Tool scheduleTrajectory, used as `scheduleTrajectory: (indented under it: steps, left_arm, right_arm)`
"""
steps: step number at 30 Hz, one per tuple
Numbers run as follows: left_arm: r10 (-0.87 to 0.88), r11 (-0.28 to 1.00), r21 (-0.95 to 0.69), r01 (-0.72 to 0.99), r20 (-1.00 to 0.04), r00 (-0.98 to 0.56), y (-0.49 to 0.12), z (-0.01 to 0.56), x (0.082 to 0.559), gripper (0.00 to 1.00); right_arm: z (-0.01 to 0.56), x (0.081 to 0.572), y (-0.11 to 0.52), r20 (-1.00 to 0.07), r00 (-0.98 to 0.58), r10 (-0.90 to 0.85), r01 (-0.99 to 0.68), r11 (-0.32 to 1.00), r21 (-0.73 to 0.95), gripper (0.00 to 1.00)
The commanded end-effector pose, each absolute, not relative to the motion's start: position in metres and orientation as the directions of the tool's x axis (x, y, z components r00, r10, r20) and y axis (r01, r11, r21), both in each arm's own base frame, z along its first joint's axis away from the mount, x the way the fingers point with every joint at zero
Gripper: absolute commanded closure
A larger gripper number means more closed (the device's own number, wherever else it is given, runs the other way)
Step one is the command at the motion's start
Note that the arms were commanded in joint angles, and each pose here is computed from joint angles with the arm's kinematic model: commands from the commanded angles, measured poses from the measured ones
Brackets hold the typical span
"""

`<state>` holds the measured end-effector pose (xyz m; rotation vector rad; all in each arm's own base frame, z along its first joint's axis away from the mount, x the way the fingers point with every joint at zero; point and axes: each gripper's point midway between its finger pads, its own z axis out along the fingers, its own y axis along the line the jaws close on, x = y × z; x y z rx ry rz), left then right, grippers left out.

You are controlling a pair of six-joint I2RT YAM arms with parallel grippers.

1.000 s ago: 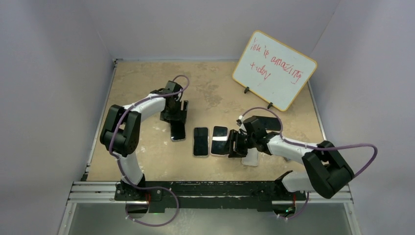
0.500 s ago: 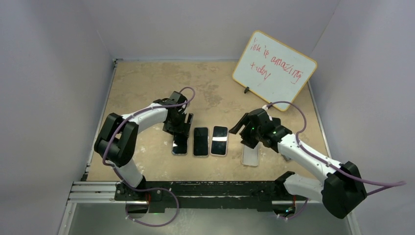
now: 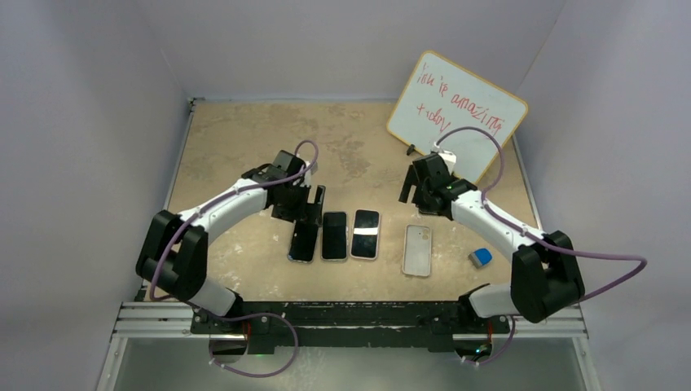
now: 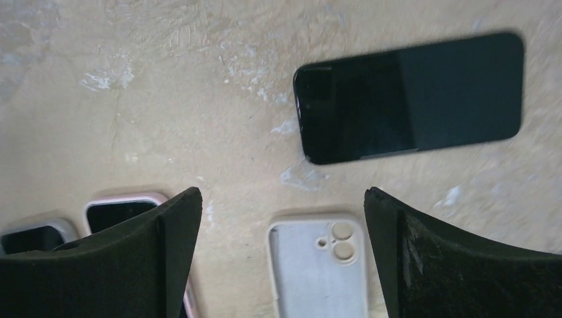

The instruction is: Put the phone into the phone case

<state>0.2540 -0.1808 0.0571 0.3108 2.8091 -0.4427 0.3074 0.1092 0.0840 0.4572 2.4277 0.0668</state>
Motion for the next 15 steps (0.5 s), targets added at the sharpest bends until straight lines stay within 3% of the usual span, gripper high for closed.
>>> scheduleTrajectory:
  steps: [1,3,8,15]
  left_arm:
    - [0.162,0.885,-0.321,0.338,-0.467,-0.869,-0.195,0.09,0.267,0.08]
    - [0.165,0.865,-0.341,0.369,-0.502,-0.849,-0.198,0.099,0.265,0.06]
    - [0.15,0.872,-0.313,0.376,-0.561,-0.814,-0.191,0.115,0.266,0.04]
    - [0.144,0.87,-0.309,0.384,-0.587,-0.797,-0.19,0.123,0.267,0.02]
  right_arm:
    - [0.12,0.333,0.104,-0.69,-0.722,-0.056,-0.039,0.998,-0.041,0.11]
    - [0.113,0.331,0.102,-0.657,-0.705,-0.268,-0.22,0.963,-0.157,0.16]
    - [0.088,0.312,0.094,-0.505,-0.676,-0.537,-0.473,0.842,-0.262,0.13]
    - [0.064,0.313,0.097,-0.378,-0.563,-0.735,-0.708,0.664,-0.239,0.15]
